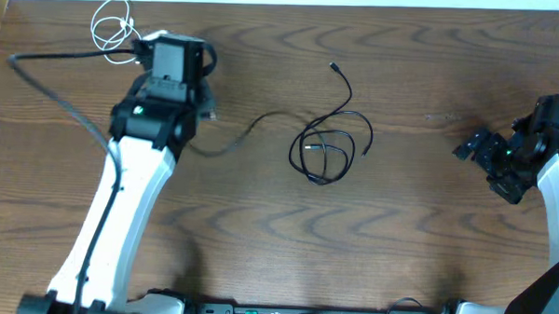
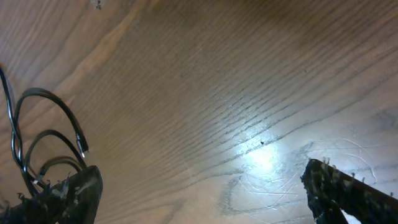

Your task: Untangle cables

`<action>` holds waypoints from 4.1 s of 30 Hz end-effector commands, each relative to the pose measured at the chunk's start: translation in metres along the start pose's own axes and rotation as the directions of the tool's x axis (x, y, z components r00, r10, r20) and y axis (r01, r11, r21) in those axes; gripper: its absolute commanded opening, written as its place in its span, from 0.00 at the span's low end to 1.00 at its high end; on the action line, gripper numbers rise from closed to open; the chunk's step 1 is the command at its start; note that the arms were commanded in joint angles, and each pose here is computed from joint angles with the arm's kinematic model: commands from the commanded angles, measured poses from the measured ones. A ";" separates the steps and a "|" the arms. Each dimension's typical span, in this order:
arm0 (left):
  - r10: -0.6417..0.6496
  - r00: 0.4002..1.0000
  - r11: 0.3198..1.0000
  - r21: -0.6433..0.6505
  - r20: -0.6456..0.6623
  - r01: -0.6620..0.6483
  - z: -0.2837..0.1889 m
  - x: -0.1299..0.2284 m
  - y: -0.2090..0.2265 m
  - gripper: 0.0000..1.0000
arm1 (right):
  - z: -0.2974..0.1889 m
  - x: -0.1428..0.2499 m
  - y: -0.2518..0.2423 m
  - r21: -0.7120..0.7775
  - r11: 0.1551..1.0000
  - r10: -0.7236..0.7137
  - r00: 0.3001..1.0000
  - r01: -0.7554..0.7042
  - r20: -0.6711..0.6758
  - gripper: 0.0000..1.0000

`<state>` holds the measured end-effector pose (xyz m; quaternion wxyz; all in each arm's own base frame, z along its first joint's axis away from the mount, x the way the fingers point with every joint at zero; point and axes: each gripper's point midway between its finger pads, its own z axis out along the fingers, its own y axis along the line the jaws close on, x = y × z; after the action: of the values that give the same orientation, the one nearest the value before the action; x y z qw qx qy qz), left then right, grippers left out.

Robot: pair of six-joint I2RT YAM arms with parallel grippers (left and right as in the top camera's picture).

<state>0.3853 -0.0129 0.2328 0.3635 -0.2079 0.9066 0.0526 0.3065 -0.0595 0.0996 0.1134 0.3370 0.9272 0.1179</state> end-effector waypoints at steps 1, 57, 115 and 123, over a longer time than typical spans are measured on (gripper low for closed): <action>-0.003 0.999 1.000 -0.013 -0.051 0.002 0.015 0.010 -0.002 0.30 | -0.004 -0.003 -0.001 0.003 1.000 -0.012 1.000 0.012 0.019 0.99; 0.396 0.865 0.802 0.574 -0.307 -0.163 0.014 0.235 -0.212 0.08 | -0.004 -0.003 -0.001 0.002 1.000 -0.013 1.000 0.013 0.019 0.99; -0.050 0.804 0.801 0.504 0.593 -0.323 -0.136 -0.075 -0.139 0.07 | -0.004 -0.003 -0.001 0.003 1.000 -0.013 1.000 0.013 0.019 0.99; 0.003 0.831 0.831 0.461 0.557 -0.312 -0.120 -0.065 -0.130 0.08 | -0.004 -0.003 -0.001 0.003 1.000 -0.013 1.000 0.013 0.019 0.99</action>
<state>0.4038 -0.1514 0.3626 0.6257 0.0124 0.7670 -0.1415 0.3066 -0.0597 0.0996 0.1138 0.3370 0.9272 0.1175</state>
